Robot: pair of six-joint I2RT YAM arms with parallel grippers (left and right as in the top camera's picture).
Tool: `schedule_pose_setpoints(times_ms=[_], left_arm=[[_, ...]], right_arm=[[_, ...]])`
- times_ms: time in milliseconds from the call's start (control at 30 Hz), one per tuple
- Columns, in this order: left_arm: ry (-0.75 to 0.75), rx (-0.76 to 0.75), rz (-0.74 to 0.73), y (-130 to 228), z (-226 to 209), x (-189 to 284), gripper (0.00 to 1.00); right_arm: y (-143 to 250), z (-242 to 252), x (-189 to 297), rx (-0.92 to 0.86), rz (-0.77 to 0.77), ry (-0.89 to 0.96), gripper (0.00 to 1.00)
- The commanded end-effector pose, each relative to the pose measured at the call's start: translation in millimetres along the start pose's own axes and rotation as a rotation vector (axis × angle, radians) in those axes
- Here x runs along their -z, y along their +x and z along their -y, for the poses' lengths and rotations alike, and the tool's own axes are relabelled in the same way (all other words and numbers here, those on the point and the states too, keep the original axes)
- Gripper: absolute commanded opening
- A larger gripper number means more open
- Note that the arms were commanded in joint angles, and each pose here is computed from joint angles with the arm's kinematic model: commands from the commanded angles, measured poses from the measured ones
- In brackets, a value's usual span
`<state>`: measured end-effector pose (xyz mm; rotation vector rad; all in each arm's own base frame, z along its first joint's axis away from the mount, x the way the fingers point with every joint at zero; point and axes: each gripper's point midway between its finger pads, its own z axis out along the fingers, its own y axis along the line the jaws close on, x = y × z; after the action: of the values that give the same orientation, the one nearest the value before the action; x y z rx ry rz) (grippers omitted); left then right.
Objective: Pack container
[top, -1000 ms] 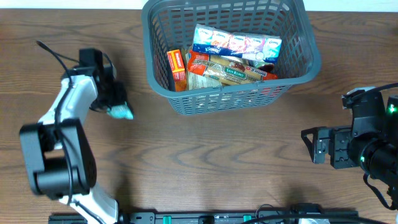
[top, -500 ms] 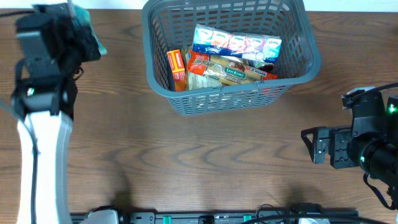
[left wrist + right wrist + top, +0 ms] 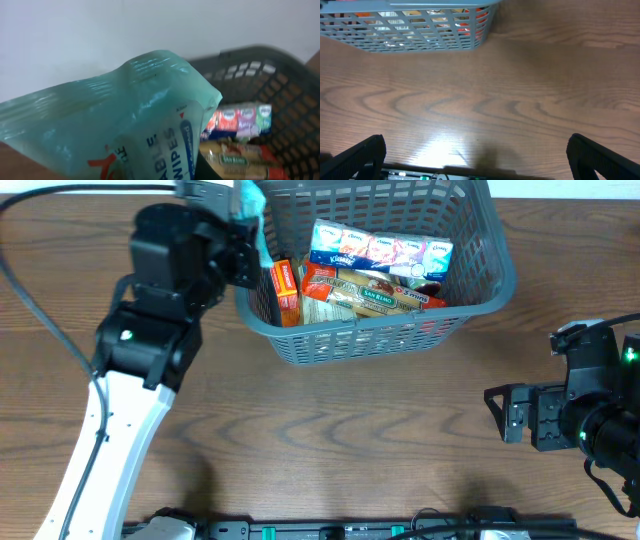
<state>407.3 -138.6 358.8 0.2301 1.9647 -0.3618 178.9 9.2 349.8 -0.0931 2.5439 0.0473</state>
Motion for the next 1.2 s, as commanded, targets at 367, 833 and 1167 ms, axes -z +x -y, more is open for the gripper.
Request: schedule_pose_setpoints(times_ms=[367, 833, 1167], left_arm=[[0.05, -0.002, -0.032, 6.6, 14.7, 1.3, 0.99], [-0.336, 0.054, 0.175, -37.1, -44.4, 88.2, 0.99], [-0.433, 0.079, 0.19, -36.1, -59.8, 100.9, 0.99]], right_arm=[[0.6, 0.6, 1.9, -0.012, 0.005, 0.003, 0.99], [0.6, 0.7, 1.9, -0.012, 0.005, 0.003, 0.99], [0.7, 0.7, 1.9, -0.012, 0.005, 0.003, 0.99]])
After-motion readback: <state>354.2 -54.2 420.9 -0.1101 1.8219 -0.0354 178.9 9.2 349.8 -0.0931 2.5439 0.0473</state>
